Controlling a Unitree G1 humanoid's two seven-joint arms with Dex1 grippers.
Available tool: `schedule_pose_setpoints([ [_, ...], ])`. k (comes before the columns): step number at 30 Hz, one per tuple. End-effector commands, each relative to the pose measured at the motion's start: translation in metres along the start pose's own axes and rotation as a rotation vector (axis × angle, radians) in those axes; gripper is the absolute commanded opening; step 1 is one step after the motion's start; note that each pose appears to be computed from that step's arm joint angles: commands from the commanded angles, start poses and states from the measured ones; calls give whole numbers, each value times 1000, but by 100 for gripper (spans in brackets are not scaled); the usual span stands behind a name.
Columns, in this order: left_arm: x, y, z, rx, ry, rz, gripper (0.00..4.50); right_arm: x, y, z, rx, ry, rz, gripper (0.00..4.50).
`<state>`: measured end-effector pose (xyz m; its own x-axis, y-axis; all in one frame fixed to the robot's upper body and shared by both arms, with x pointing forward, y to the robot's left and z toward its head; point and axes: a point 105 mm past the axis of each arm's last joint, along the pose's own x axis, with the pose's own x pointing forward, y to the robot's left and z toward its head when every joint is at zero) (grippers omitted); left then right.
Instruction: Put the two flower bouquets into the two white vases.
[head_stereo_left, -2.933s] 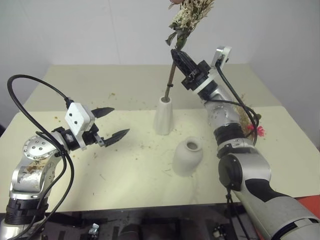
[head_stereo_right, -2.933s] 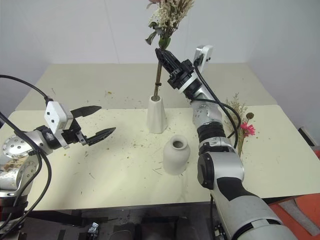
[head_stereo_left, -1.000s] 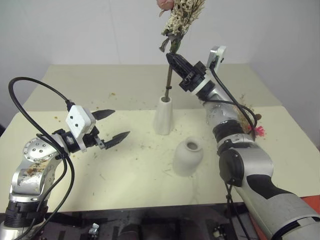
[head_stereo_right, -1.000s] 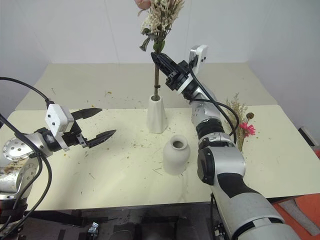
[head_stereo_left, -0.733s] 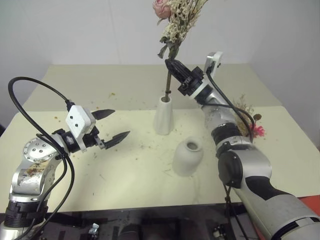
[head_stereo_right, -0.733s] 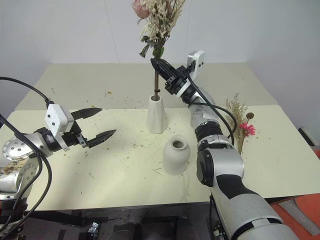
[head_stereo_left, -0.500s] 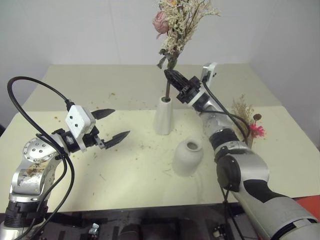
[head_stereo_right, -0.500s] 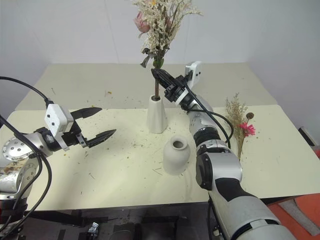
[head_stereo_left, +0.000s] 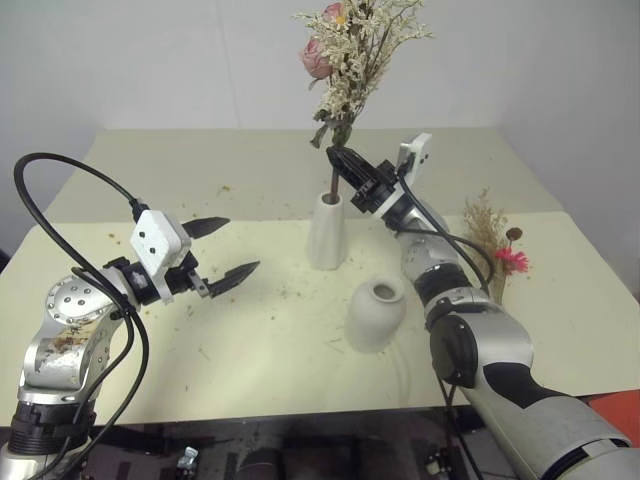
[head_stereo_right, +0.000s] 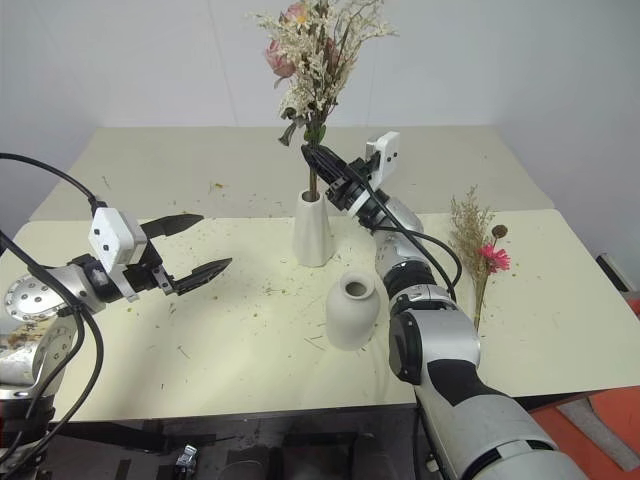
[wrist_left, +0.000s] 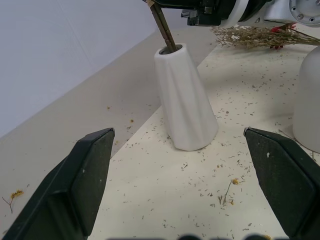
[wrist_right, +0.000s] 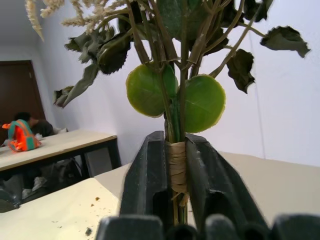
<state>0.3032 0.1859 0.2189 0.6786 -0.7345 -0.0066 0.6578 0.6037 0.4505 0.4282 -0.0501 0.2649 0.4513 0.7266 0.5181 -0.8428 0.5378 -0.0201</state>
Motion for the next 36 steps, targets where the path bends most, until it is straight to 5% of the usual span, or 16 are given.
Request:
schedule_pose_setpoints([
  [1,-3,3,15,61,-35,7,450,-1,-1,11,-53,-33,15,187],
  [9,0,4,13,63,-32,-3,450,-10,-3,9,-71,4,41,449],
  [25,5,2,12,51,-43,-32,450,-49,-30,45,-210,65,52,449],
  [28,6,-1,15,49,-48,-60,450,-64,-47,57,-292,170,-18,449],
  [36,10,-23,33,66,-84,-216,450,-144,-86,86,-461,719,-335,449],
])
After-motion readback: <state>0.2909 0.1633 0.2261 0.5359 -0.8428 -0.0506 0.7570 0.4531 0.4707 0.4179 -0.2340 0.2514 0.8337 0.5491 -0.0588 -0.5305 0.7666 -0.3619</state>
